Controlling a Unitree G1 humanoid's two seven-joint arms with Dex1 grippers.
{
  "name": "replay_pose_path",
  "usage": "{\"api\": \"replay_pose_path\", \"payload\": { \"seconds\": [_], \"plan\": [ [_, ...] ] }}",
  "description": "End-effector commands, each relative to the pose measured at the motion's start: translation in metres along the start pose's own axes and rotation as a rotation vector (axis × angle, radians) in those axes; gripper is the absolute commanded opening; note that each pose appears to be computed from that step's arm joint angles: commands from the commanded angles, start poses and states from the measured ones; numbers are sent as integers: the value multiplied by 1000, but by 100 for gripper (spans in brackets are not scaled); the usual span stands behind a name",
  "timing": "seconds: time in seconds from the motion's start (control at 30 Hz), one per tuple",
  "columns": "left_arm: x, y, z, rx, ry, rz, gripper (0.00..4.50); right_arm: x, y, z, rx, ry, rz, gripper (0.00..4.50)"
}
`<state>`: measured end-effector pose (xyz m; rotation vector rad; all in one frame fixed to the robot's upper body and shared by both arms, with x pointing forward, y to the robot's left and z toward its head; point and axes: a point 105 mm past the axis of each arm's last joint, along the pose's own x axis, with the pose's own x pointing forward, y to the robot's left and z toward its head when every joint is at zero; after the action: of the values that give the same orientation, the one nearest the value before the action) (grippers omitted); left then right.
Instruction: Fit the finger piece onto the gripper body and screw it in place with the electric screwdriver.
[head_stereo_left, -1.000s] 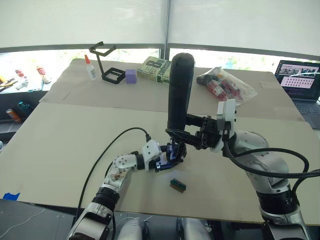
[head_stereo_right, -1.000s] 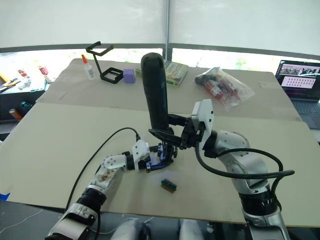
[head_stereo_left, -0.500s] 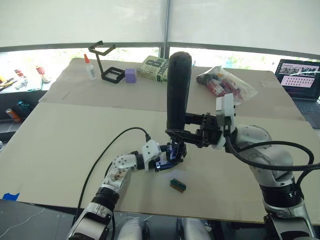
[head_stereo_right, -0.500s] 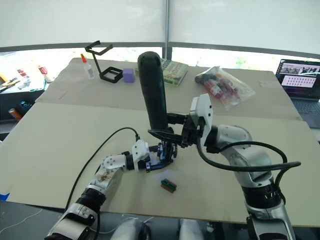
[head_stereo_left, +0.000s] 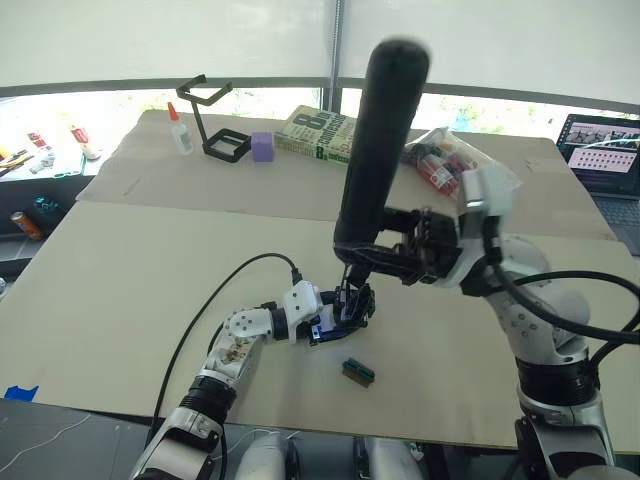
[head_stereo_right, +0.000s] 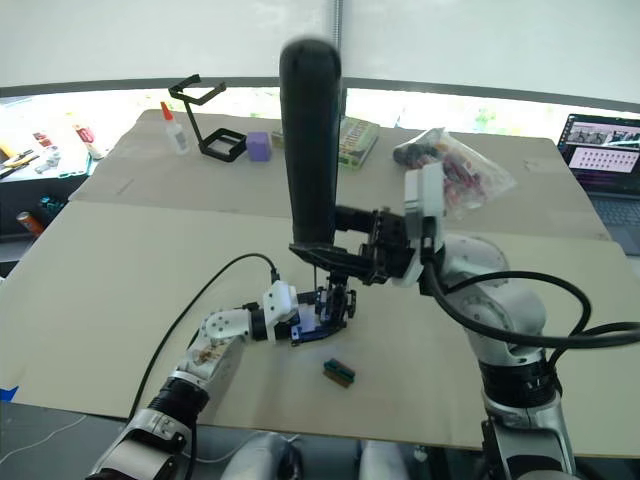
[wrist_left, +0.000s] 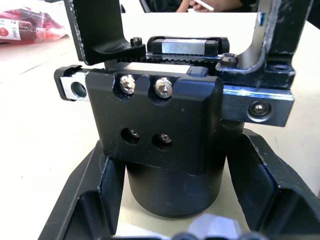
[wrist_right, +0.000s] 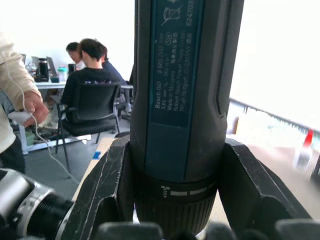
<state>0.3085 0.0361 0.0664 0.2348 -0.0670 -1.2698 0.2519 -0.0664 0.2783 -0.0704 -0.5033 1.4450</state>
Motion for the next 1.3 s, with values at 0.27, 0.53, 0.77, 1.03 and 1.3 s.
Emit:
{"api": "replay_pose_path", "payload": {
  "seconds": [0.27, 0.53, 0.77, 1.03, 1.3],
  "plan": [
    [-4, 3, -17, -89, 42, 60, 299, -2, 10, 23, -67, -63, 34, 193],
    [-27, 7, -13, -59, 28, 106, 445, -7, 20, 32, -69, -56, 18, 193],
    [-72, 22, 4, -19, -11, 189, 445, -30, 16, 40, -93, 10, -102, 193],
    [-138, 10, 35, -19, -37, 39, 445, -103, 15, 37, -154, 198, -354, 193],
    [-199, 2, 31, -66, 91, 63, 445, -161, 50, 9, -113, 406, -445, 193]
  ]
}}
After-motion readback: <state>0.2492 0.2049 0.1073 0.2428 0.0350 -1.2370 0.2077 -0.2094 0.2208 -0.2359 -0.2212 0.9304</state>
